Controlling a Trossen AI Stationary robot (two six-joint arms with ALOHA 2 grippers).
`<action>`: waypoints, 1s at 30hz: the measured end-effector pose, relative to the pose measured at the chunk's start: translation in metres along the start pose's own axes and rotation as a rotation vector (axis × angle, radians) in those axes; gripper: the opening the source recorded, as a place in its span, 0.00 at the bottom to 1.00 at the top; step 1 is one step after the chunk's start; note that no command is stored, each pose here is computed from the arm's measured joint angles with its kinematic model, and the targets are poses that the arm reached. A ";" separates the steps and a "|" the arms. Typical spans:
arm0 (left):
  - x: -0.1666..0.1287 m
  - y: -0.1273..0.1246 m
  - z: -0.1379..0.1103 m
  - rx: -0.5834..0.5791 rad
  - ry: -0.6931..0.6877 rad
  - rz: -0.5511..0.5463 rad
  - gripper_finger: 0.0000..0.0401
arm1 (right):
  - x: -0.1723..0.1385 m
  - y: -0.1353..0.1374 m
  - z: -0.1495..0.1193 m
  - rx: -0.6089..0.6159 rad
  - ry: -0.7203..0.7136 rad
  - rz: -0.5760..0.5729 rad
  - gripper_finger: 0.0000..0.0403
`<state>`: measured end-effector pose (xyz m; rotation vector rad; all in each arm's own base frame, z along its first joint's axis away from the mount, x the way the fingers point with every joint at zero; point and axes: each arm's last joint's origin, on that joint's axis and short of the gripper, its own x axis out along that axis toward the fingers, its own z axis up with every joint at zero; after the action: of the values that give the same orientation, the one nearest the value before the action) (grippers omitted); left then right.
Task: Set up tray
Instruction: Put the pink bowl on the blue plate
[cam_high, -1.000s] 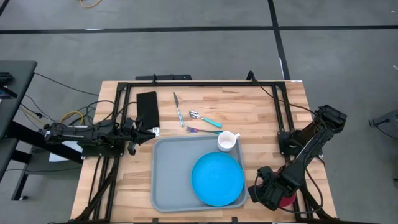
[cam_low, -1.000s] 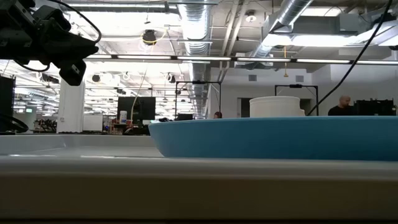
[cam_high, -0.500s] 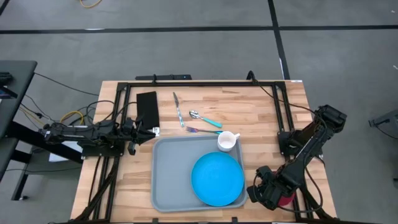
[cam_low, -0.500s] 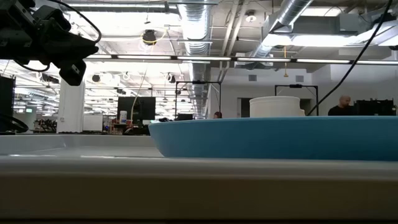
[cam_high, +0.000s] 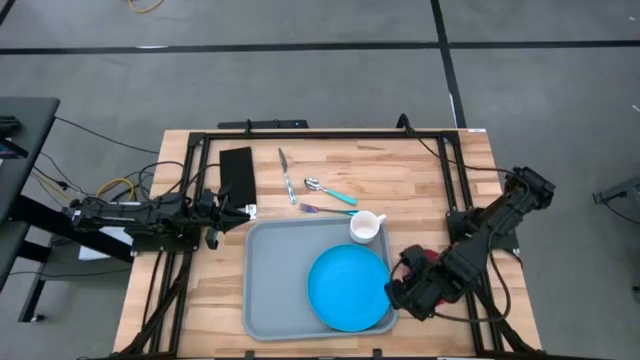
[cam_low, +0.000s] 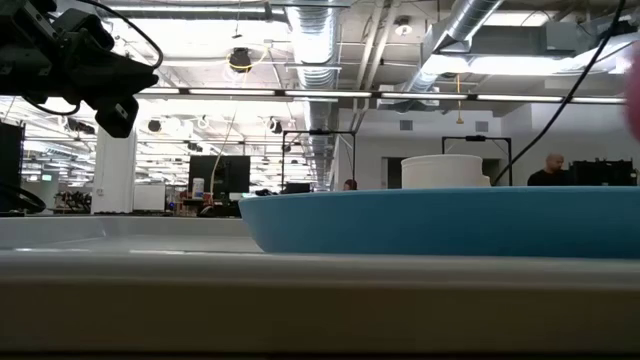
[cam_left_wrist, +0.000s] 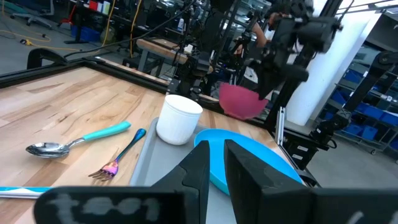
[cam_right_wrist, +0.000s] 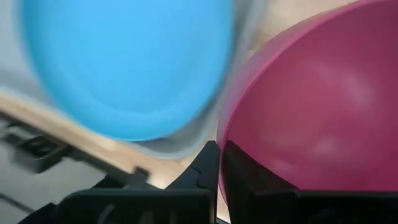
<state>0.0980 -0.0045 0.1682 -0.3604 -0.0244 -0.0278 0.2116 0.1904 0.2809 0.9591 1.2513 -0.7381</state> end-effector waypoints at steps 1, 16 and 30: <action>0.000 0.000 0.000 0.000 0.000 0.001 0.09 | -0.005 0.004 0.004 -0.025 -0.010 0.023 0.00; 0.000 0.000 0.000 0.000 -0.001 0.000 0.09 | -0.019 0.082 0.034 -0.825 0.057 0.182 0.00; 0.000 0.000 0.000 0.000 0.000 0.000 0.09 | 0.006 0.087 0.037 -1.475 0.165 0.067 0.00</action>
<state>0.0979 -0.0045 0.1682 -0.3604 -0.0245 -0.0277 0.3051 0.1948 0.2931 -0.1797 1.4507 0.4007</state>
